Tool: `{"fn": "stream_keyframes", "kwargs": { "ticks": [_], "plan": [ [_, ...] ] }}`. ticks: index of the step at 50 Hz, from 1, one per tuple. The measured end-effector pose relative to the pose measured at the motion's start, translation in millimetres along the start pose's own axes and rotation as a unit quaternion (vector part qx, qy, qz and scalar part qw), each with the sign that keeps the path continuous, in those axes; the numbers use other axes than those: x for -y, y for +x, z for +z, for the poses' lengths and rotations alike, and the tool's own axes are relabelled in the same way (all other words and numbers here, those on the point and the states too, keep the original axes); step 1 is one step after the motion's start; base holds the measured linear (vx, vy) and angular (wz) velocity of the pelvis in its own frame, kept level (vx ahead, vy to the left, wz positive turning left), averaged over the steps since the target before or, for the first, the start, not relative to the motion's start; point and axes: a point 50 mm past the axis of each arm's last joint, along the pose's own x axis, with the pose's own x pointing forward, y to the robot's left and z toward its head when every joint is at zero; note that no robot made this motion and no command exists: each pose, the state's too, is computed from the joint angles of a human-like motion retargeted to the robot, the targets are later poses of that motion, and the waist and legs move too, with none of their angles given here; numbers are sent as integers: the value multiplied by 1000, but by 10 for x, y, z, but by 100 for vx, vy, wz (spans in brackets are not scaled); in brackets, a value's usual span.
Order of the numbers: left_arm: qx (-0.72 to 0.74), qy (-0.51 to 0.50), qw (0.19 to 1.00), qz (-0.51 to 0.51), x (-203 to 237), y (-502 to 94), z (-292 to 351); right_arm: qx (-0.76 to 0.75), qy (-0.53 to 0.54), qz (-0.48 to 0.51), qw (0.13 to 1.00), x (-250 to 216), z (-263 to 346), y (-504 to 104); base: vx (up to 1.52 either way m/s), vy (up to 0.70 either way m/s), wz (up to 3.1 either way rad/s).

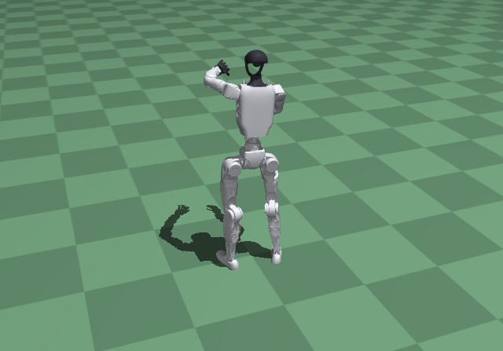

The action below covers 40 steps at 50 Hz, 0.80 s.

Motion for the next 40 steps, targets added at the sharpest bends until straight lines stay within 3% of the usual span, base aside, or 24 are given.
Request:
{"fn": "stream_keyframes", "kwargs": {
  "ticks": [15, 24, 32, 40],
  "plan": [
    [-21, -90, 993, 76, -150, -44, -22, 44, 78, -104, 990, 264, 3, -419, 0, 0, 0],
    [-6, -123, 988, 97, -237, -110, 19, 45, 135, -6, 990, 131, -18, -755, 0, 0, 0],
    [18, -149, 983, 107, -308, -221, 77, 102, 188, 46, 976, 149, 322, -671, 0, -2, -18],
    [47, -182, 976, 108, -338, -339, 186, 190, 119, 22, 974, 455, 818, -268, 0, 0, -5]
  ]
}}
